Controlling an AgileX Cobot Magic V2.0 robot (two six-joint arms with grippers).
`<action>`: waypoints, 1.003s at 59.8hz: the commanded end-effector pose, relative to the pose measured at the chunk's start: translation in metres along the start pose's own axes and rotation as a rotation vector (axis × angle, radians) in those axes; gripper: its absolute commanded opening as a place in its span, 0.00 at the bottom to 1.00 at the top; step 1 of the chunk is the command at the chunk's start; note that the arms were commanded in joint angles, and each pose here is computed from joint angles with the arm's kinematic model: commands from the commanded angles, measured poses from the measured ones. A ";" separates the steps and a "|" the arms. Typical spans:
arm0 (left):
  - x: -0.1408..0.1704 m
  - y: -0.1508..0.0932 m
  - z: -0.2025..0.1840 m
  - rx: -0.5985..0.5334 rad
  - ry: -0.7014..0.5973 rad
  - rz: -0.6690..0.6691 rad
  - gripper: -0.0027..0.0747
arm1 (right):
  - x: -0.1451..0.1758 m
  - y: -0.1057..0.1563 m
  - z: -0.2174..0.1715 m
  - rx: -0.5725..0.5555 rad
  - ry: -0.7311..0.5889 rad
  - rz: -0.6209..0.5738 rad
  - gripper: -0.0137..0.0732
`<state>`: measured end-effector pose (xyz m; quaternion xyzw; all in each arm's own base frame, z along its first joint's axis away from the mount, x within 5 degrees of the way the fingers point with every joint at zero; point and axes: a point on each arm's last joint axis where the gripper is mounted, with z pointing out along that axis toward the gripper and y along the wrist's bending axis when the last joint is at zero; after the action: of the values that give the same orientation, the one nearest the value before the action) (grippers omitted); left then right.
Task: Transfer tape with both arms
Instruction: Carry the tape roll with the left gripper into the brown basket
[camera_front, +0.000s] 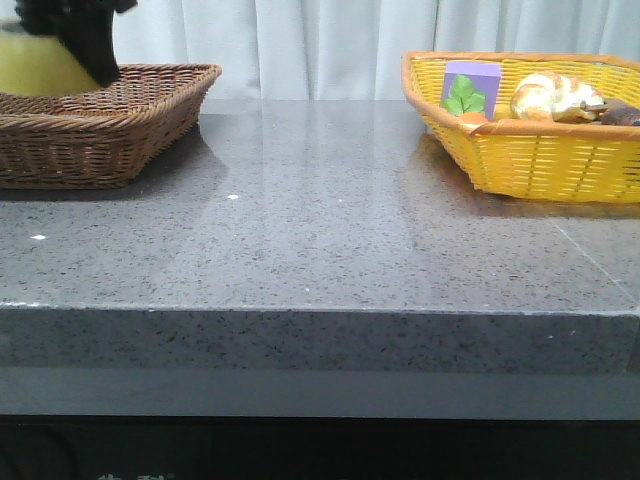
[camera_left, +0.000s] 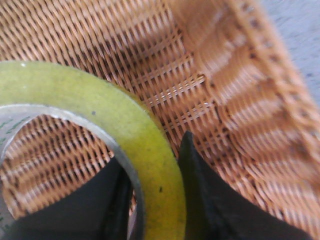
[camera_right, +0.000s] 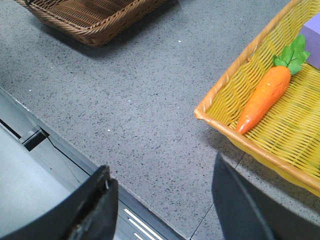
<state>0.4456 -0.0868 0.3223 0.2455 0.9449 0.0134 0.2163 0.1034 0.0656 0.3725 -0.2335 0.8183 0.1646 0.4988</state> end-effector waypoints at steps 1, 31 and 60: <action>-0.009 0.003 -0.029 -0.026 -0.128 -0.014 0.21 | -0.014 0.000 -0.006 0.008 -0.104 0.002 0.67; -0.011 -0.002 -0.009 0.040 -0.108 -0.033 0.41 | -0.014 0.000 -0.006 0.008 -0.104 0.002 0.67; -0.007 -0.008 -0.070 0.056 -0.208 -0.039 0.49 | -0.014 0.000 -0.006 0.008 -0.104 0.002 0.67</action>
<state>0.4437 -0.0922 0.3270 0.2392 0.9436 -0.0258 0.2273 0.1034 0.0656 0.3725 -0.2335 0.8183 0.1646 0.4988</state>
